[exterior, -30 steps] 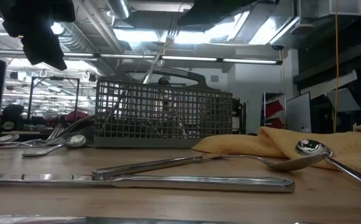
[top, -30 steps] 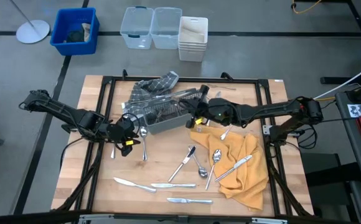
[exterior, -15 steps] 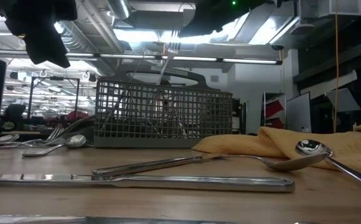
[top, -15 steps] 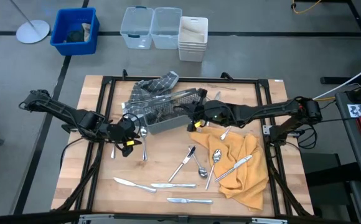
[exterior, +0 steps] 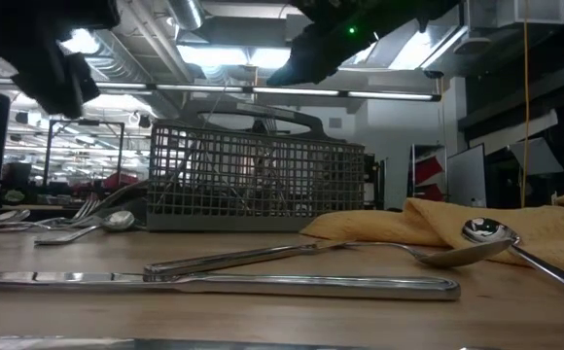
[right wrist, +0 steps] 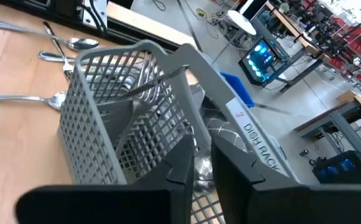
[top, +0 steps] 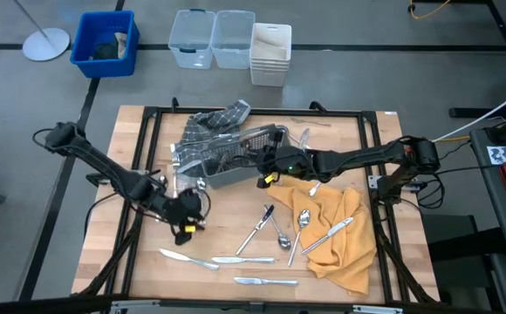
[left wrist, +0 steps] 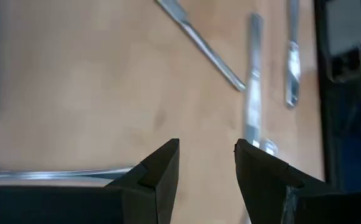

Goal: Sort silverware
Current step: Put the silver knife into the gray silverware basket

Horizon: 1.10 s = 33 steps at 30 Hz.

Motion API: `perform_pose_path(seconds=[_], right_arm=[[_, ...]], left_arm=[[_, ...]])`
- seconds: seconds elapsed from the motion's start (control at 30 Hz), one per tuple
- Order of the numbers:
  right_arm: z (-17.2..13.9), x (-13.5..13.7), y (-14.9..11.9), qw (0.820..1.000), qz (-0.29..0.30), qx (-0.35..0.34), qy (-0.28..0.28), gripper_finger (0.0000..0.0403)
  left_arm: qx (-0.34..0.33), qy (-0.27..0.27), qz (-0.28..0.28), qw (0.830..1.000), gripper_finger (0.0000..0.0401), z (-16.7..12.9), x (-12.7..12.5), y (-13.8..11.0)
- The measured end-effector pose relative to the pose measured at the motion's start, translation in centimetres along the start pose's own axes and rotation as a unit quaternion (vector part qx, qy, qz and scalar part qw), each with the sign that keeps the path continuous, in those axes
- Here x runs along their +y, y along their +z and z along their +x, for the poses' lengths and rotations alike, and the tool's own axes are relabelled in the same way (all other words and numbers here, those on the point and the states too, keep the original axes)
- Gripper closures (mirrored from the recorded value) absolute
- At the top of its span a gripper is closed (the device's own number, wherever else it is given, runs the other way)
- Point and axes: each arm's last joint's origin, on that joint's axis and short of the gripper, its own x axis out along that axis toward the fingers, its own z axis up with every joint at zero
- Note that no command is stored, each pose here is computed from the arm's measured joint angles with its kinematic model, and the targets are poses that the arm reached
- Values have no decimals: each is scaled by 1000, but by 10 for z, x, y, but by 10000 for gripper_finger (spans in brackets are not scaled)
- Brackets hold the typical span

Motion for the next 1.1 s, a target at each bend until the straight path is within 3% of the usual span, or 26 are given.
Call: perform_pose_path(seconds=[0.13,0.27,0.57,0.7,0.87,1.1], right_arm=[[0,1,0,1000,0,-1,0,311],[0,0,0,1000,0,1,-5,295],[-1,-2,7,1000,2,-5,-7,292],[-3,-6,16,999,36,-24,5,292],[-3,-4,20,992,103,-41,58,292],[-5,5,18,963,175,-42,198,292]], left_arm=[[41,-39,20,998,260,17,-13,-10],[82,-41,25,996,260,29,-19,-22],[110,-35,23,993,260,38,-27,-36],[108,-42,27,993,261,37,-29,-37],[104,-56,50,992,261,36,-34,-39],[121,-71,83,987,261,32,-42,-50]])
